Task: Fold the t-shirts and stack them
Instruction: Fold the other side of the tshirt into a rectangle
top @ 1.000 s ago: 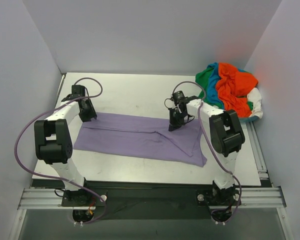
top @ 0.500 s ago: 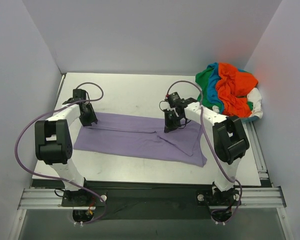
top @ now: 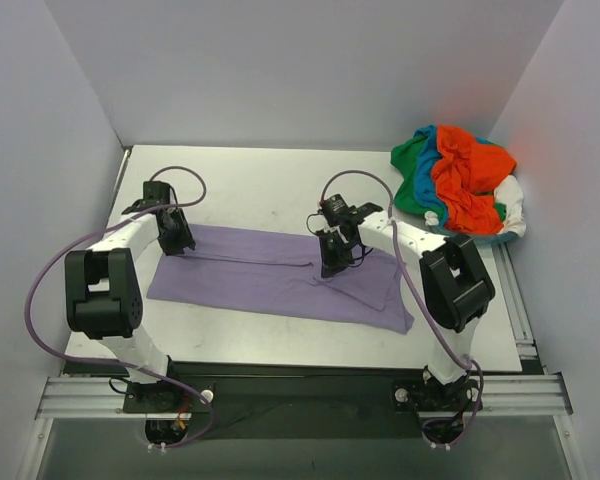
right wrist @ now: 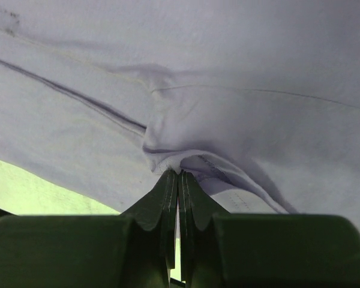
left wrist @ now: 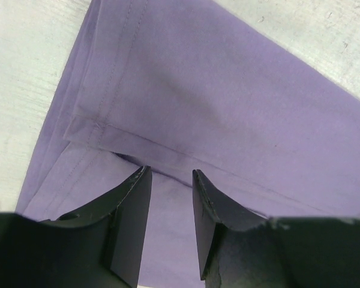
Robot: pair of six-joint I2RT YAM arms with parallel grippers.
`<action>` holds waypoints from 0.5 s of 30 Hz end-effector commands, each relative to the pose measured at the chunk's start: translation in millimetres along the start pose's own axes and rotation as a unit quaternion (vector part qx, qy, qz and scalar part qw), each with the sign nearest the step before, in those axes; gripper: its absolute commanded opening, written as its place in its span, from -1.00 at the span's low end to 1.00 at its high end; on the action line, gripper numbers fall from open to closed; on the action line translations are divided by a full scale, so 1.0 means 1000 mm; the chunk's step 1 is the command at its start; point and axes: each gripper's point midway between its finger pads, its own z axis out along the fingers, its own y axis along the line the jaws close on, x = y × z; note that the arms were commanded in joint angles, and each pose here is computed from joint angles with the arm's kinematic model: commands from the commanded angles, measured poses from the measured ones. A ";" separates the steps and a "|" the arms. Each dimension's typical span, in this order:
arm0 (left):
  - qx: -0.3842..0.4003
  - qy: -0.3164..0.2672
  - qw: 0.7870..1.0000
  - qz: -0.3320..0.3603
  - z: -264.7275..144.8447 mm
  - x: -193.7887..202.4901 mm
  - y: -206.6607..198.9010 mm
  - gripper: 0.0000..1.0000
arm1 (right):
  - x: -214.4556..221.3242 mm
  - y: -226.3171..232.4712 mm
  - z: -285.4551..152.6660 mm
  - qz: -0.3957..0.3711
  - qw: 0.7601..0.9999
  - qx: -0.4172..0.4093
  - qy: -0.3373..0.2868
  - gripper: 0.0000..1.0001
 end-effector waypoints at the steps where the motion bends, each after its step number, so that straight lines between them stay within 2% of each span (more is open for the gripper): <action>1: 0.020 -0.029 0.999 0.009 -0.014 -0.011 -0.005 -0.12 | 0.011 0.007 -0.014 -0.006 1.000 0.003 0.007 -1.00; 5: 0.018 -0.027 0.999 0.011 -0.016 -0.007 -0.003 -0.12 | 0.018 0.017 -0.011 -0.017 1.000 -0.002 0.019 -1.00; 15: 0.018 -0.027 0.999 0.012 -0.020 0.000 -0.001 -0.12 | 0.022 0.039 -0.029 -0.049 0.998 -0.028 0.011 -0.49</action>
